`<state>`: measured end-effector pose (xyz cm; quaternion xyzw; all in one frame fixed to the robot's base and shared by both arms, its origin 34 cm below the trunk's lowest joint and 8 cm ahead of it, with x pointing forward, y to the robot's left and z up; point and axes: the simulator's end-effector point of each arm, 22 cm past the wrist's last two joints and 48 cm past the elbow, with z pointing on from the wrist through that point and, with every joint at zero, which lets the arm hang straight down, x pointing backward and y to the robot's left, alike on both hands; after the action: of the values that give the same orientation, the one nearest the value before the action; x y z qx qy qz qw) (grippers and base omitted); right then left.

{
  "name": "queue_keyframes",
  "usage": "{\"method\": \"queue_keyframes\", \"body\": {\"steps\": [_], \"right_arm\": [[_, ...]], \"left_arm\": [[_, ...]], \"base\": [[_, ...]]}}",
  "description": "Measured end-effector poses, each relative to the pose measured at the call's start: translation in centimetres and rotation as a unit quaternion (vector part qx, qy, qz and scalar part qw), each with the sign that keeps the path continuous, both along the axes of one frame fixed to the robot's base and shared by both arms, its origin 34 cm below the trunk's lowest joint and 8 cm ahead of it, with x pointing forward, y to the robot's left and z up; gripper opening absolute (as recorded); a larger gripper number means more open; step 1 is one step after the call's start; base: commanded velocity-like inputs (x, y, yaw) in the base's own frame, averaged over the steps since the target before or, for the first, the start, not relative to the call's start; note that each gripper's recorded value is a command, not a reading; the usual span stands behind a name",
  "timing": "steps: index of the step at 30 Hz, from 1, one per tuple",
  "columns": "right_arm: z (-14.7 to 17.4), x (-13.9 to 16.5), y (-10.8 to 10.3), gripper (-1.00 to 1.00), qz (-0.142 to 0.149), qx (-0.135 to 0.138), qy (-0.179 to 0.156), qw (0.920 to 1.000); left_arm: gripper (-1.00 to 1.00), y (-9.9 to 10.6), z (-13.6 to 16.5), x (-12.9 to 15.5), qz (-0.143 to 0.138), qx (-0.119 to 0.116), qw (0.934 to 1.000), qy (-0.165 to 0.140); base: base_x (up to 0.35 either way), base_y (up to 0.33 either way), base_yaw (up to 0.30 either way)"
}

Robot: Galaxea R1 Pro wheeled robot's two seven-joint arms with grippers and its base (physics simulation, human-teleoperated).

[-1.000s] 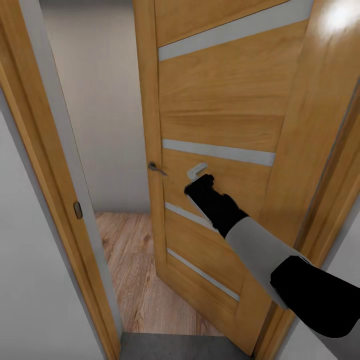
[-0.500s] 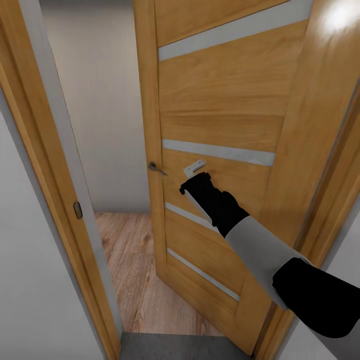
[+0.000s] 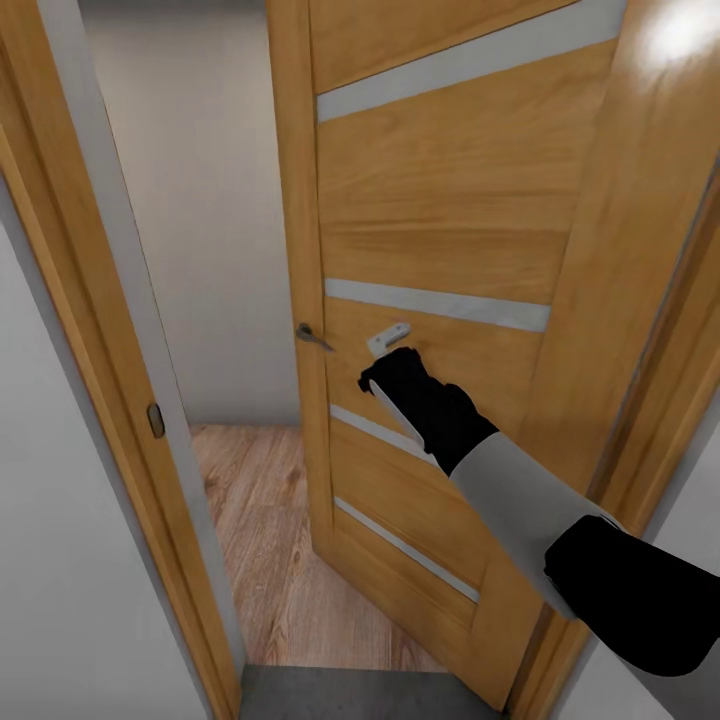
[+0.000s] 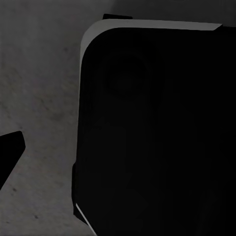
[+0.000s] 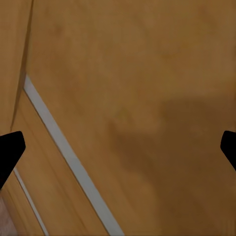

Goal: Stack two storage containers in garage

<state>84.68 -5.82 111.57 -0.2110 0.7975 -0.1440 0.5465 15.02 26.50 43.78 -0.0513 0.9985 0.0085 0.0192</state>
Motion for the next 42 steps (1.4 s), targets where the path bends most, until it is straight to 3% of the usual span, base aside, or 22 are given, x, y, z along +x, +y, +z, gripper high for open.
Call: {"method": "queue_keyframes", "body": {"steps": [7, 27, 42], "right_arm": [[-1.8, 0.4, -1.0, 1.00, -0.011, -0.008, 0.018, 0.9998], [-2.5, 0.4, -1.1, 1.00, -0.012, -0.010, 0.022, 0.9996], [-2.6, 0.3, -0.7, 1.00, -0.008, -0.002, 0.023, 0.9997]], "left_arm": [[1.00, 0.0, 0.0, 0.0, 0.001, 0.000, 1.0000, 0.000], [1.00, 0.0, 0.0, 0.0, -0.004, 0.000, 1.0000, 0.000], [1.00, -0.1, 0.0, 0.0, -0.007, -0.001, 1.0000, 0.000]], "base": [[0.000, 0.000, 0.000], [0.011, 0.000, 0.000], [0.208, 0.000, 0.000]]}}
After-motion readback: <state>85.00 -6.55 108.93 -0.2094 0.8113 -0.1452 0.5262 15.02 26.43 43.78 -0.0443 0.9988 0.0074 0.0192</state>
